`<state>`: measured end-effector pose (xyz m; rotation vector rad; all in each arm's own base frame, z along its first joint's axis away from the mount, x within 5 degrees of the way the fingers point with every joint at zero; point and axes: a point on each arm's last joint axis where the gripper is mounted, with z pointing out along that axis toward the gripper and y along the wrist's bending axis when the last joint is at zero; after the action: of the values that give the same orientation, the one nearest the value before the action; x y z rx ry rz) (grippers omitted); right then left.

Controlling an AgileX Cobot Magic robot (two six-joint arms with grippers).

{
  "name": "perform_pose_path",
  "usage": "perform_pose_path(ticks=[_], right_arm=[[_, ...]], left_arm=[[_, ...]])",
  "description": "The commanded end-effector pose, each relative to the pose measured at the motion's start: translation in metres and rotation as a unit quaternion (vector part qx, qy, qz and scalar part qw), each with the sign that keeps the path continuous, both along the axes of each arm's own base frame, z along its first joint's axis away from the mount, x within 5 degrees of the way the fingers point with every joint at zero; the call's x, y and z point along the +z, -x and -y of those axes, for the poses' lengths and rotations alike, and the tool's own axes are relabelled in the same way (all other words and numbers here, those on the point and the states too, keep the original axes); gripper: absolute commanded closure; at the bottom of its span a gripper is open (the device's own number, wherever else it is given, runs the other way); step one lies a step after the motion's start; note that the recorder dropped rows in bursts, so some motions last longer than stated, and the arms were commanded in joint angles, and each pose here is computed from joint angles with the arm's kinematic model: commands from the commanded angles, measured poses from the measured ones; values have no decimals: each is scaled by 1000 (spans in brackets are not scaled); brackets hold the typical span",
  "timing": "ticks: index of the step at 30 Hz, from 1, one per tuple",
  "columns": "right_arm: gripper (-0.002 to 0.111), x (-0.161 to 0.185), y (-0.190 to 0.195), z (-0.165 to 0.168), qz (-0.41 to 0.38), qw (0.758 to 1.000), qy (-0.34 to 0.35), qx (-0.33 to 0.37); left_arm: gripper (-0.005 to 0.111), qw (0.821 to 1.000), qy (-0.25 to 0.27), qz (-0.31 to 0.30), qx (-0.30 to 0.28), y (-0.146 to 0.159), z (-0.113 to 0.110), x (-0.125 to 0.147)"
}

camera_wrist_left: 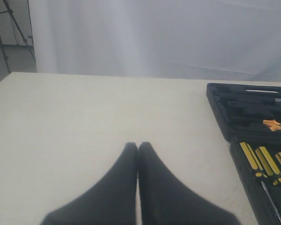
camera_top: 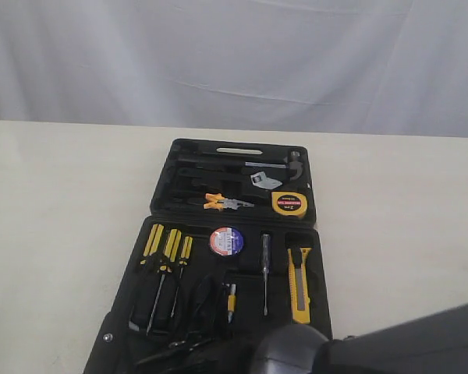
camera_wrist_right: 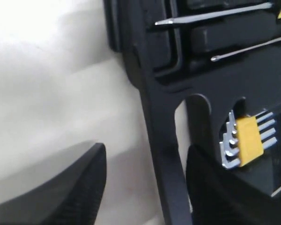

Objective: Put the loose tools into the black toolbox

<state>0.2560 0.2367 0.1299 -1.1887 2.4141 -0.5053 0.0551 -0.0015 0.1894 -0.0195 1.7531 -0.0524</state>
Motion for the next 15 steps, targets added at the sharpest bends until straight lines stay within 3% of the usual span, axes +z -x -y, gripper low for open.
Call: perform_pose_path(ticks=[1,8,15], right_arm=[[58,-1,-7,5,2,1000,-13,-15],[61,-3,-11,8,2,1000,-14,-18],[93,-13,-11,8,-9,1000,-5,-19]], left_arm=[[107,1000,3,1,-1,0,0,0],[107,1000,3,1,-1,0,0,0],[107,1000,3,1,-1,0,0,0]])
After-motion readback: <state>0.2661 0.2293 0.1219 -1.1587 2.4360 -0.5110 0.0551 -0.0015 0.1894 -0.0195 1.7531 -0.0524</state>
